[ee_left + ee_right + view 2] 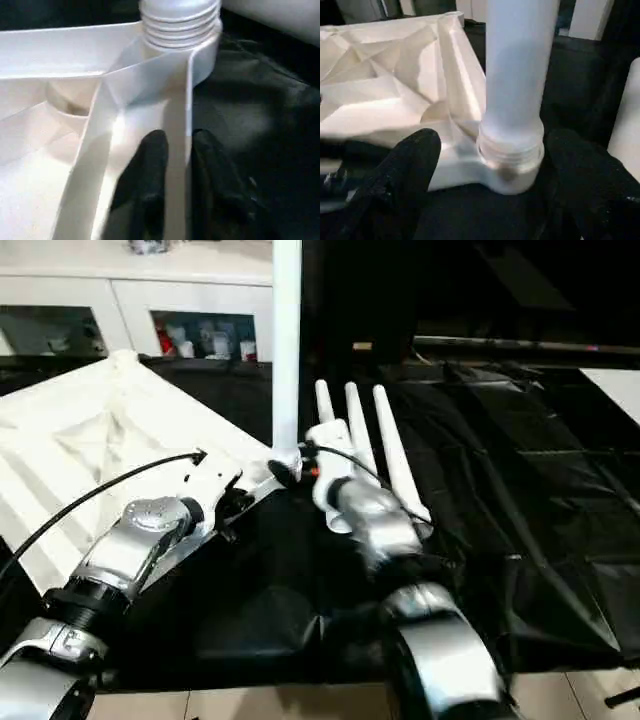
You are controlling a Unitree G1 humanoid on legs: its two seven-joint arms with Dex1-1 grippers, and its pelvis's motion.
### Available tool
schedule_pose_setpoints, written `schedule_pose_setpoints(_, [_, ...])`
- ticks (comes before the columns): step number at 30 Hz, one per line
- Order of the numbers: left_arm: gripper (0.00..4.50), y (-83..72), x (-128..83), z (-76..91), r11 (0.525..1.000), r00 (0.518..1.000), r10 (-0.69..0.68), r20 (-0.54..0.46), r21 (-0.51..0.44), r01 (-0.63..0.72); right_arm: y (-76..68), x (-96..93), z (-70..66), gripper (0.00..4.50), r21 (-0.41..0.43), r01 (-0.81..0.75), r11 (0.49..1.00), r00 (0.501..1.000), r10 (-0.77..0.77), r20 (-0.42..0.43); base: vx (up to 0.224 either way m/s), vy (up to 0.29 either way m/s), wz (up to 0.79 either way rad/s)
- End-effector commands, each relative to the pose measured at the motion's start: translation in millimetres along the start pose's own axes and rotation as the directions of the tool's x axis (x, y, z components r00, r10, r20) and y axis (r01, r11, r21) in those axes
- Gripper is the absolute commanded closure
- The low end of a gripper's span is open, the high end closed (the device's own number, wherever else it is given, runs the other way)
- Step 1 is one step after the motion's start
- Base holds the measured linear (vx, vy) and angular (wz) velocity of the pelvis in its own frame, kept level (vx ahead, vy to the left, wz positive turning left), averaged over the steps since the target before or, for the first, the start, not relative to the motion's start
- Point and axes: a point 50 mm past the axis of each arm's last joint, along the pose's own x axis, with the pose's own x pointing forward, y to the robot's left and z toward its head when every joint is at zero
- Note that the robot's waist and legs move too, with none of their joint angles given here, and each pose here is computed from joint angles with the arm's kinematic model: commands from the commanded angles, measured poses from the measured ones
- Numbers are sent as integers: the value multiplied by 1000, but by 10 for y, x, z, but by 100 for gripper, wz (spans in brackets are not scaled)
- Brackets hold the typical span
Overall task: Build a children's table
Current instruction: Rotate leg to tighten
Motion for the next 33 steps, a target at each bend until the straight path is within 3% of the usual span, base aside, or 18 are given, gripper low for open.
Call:
schedule_pose_setpoints(1, [323, 188, -75, 143, 997, 995, 78, 57, -18, -77, 16, -19, 86, 69, -14, -22, 1000, 1000, 23, 22, 0, 0, 0])
schedule_pose_setpoints(5, [308, 395, -213, 155, 993, 991, 117, 62, 9, -118, 82, -93, 117, 69, -38, -77, 996, 997, 78, 21, 0, 0, 0])
schedule_pose_setpoints(6, [280, 404, -223, 153, 993, 991, 115, 61, 11, -116, 82, -97, 116, 69, -39, -77, 996, 997, 78, 20, 0, 0, 0])
schedule_pose_setpoints(8, [270, 549, -382, 135, 995, 994, 92, 56, 41, -95, 76, -151, 103, 69, -51, -77, 996, 997, 77, 6, 0, 0, 0])
schedule_pose_setpoints(15, [214, 574, -596, 71, 998, 998, -55, 38, 28, 54, 112, -219, 35, 69, -60, -94, 994, 995, 92, -34, 0, 0, 0])
schedule_pose_setpoints(18, [190, 665, -660, 48, 999, 1000, 6, 16, 43, -6, 124, -233, 24, 69, -63, -98, 993, 994, 95, -46, 0, 0, 0])
schedule_pose_setpoints(21, [166, 878, -757, 10, 984, 986, 163, -25, 83, -161, 155, -244, 17, 69, -74, -123, 990, 991, 118, -65, 0, 0, 0])
schedule_pose_setpoints(22, [161, 1050, -863, -15, 954, 956, 289, -51, 100, -283, 192, -247, 5, 69, -82, -152, 985, 986, 145, -80, 0, 0, 0])
schedule_pose_setpoints(23, [161, 1074, -882, -14, 948, 950, 307, -53, 101, -301, 198, -248, 2, 69, -84, -156, 984, 985, 149, -83, 0, 0, 0])
schedule_pose_setpoints(25, [161, 1304, -1120, -9, 883, 883, 464, -75, 116, -454, 243, -253, -25, 69, -95, -187, 978, 979, 177, -105, 0, 0, 0])
schedule_pose_setpoints(28, [161, 1462, -1344, -21, 815, 815, 572, -93, 174, -552, 247, -249, -47, 69, -99, -181, 978, 978, 169, -118, 0, 0, 0])
schedule_pose_setpoints(33, [161, 1589, -1603, -74, 749, 745, 655, -123, 230, -621, 249, -218, -97, 69, -103, -162, 981, 978, 146, -150, 0, 0, 0])
